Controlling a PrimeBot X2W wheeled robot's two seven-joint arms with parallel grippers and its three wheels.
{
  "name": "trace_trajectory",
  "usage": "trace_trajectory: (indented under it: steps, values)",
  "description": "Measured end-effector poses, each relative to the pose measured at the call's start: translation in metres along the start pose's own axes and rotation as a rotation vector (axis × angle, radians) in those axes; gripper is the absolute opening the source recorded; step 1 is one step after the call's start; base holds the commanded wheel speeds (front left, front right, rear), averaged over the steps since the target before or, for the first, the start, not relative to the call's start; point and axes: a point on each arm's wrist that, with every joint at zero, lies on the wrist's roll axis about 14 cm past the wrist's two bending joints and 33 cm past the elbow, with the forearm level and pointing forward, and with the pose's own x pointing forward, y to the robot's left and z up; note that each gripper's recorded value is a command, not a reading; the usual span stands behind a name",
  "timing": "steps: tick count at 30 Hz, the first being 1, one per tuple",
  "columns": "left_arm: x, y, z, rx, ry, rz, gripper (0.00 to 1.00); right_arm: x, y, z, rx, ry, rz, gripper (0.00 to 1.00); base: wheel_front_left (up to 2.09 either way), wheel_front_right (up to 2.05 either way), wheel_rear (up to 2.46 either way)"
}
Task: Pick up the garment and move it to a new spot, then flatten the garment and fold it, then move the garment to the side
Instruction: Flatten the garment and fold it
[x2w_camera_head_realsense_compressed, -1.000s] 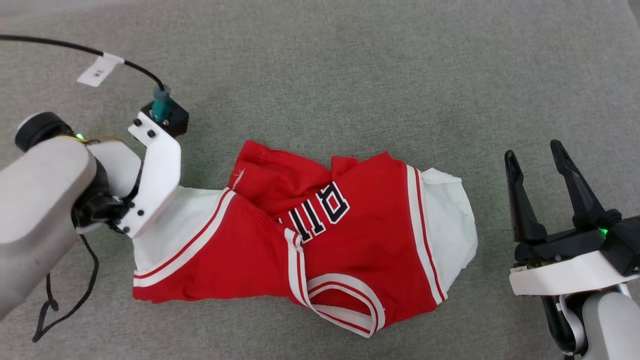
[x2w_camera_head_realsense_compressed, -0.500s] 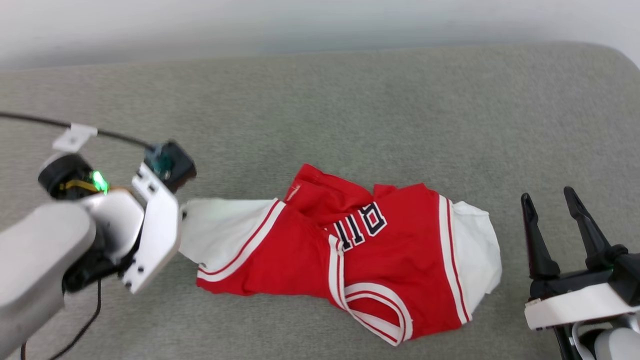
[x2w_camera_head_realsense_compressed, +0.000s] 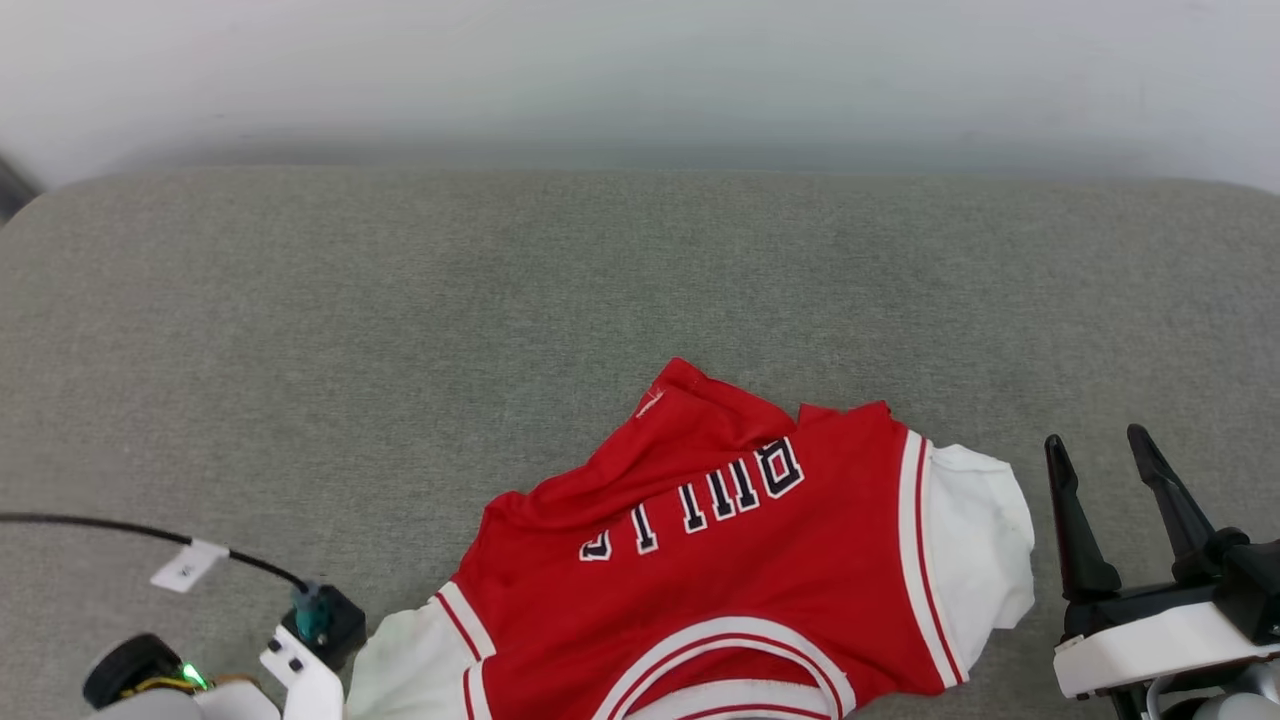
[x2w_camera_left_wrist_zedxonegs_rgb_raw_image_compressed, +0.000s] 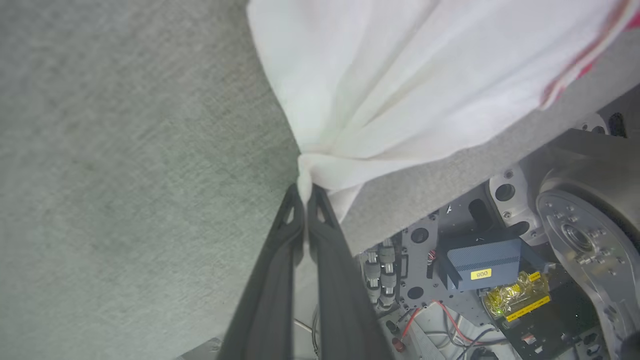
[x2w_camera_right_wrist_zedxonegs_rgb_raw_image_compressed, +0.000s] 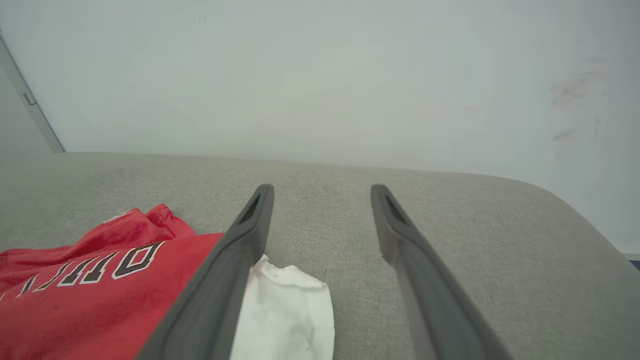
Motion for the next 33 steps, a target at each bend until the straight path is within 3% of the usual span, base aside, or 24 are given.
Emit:
trace_trajectory:
  steps: [3,4,5,10,15,25,27,28,33]
  values:
    - [0.013,-0.009,-0.01,-0.024,0.029,-0.026,0.0,-0.003,-0.003,-0.003,-0.003,0.012,-0.008,1.0,0.0,0.0,0.0]
    - [0.015,-0.008,-0.009,-0.024,0.023,-0.022,0.29,-0.003,-0.004,-0.003,-0.005,0.013,-0.011,1.0,0.0,0.0,0.0]
    - [0.016,-0.008,-0.008,-0.04,0.012,-0.025,1.0,-0.004,-0.005,-0.003,-0.006,0.014,-0.013,1.0,0.0,0.0,0.0]
    - [0.01,-0.003,0.0,-0.024,-0.035,0.005,1.0,-0.009,-0.008,-0.002,-0.009,0.014,-0.023,1.0,0.0,0.0,0.0]
    - [-0.024,0.032,0.023,0.018,-0.116,0.12,1.0,-0.012,-0.005,0.002,-0.008,0.002,-0.021,1.0,0.0,0.0,0.0]
    - [-0.088,0.06,0.119,0.15,-0.341,0.256,1.0,-0.017,-0.008,0.005,-0.007,-0.006,-0.042,1.0,0.0,0.0,0.0]
    - [-0.09,0.057,0.136,0.182,-0.361,0.249,1.0,-0.018,-0.01,0.003,-0.007,-0.002,-0.048,1.0,0.0,0.0,0.0]
    - [-0.08,0.044,0.156,0.219,-0.356,0.191,1.0,-0.016,-0.013,0.002,-0.009,0.0,-0.055,1.0,0.0,0.0,0.0]
    - [-0.049,0.026,0.166,0.246,-0.254,0.087,1.0,-0.011,-0.018,0.001,-0.016,0.002,-0.067,1.0,0.0,0.0,0.0]
